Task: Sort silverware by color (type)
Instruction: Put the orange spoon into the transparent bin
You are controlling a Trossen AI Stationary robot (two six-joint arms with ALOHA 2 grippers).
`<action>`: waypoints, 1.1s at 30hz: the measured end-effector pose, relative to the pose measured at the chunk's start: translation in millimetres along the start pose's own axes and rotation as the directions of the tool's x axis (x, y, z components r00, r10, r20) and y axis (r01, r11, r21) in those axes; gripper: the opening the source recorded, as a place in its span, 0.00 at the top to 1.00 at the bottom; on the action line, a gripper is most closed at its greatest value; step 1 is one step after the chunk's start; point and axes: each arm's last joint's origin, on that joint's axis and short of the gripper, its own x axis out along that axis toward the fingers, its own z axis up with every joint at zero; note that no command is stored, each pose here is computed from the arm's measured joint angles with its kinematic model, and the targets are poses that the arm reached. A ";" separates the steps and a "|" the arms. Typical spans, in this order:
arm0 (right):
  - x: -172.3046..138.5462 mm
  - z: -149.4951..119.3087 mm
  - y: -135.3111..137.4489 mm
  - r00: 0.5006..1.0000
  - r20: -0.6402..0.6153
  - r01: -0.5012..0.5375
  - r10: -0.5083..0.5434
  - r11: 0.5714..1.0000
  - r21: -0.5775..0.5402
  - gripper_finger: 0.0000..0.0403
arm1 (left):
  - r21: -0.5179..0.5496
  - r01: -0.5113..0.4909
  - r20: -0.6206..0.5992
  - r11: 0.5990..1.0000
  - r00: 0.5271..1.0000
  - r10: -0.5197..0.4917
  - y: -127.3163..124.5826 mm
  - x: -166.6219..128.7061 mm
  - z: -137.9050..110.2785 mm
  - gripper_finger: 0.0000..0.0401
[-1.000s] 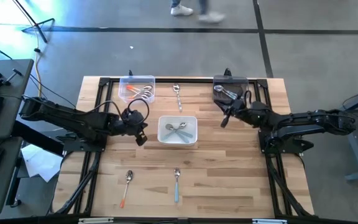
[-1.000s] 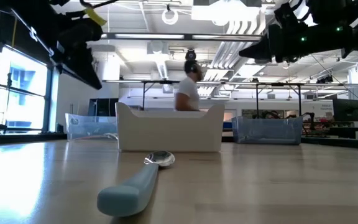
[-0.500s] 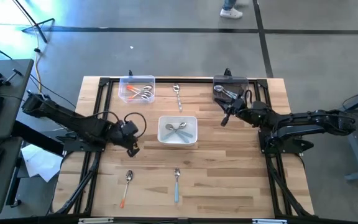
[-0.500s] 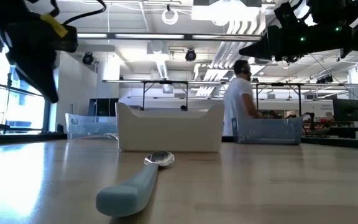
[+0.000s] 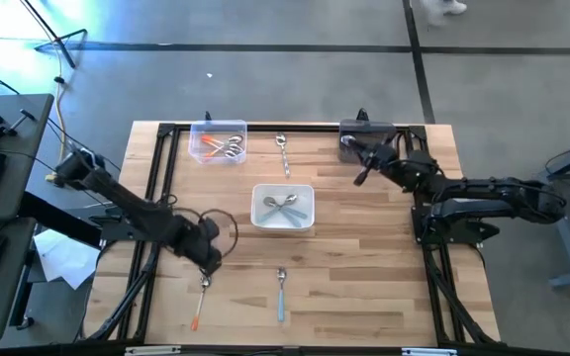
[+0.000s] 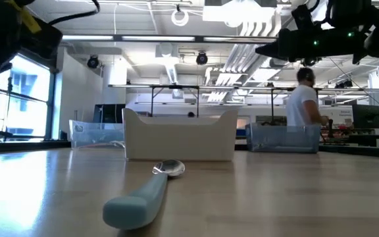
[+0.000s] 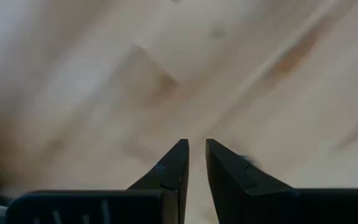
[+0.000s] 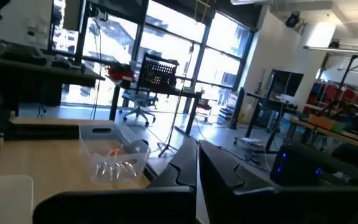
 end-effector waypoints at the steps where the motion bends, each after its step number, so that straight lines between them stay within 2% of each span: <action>1: 0.1 0.9 -0.9 1.000 0.013 -0.002 0.002 1.000 0.002 1.00 | -0.041 0.030 0.003 0.999 1.000 -0.029 -6.1 1.8 -4.9 0.88; 6: 0.4 2.8 -3.7 0.999 0.042 -0.005 0.005 1.000 -0.003 1.00 | -0.241 0.159 0.018 0.957 0.987 -0.159 -30.8 7.9 -33.2 0.88; 10: 1.3 0.2 -5.8 1.000 0.024 0.005 -0.005 1.000 -0.003 1.00 | -0.344 0.134 -0.041 0.929 0.987 -0.157 -42.0 18.9 -54.6 0.88; 16: 4.1 -5.5 -5.1 1.000 -0.007 0.003 -0.003 1.000 -0.008 1.00 | -0.382 0.017 -0.166 0.924 0.982 -0.087 -55.9 36.8 -73.5 0.83; 22: 4.5 -5.7 -5.0 1.000 -0.006 0.003 -0.003 1.000 -0.004 1.00 | -0.393 0.051 -0.168 0.918 0.978 -0.126 -67.0 50.1 -74.6 0.70; 25: 4.8 -5.7 -5.0 1.000 -0.003 0.005 -0.005 1.000 0.000 1.00 | -0.412 -0.004 -0.194 0.911 0.977 -0.083 -65.6 56.1 -75.8 0.66; 29: 4.8 -5.8 -4.9 1.000 -0.003 0.004 -0.004 1.000 0.002 1.00 | -0.425 -0.075 -0.239 0.902 0.971 -0.032 -63.2 60.7 -77.3 0.69; 33: 4.8 -5.8 -4.9 1.000 -0.004 0.004 -0.004 1.000 0.003 1.00 | -0.422 -0.088 -0.241 0.902 0.970 -0.018 -61.8 60.5 -75.9 0.80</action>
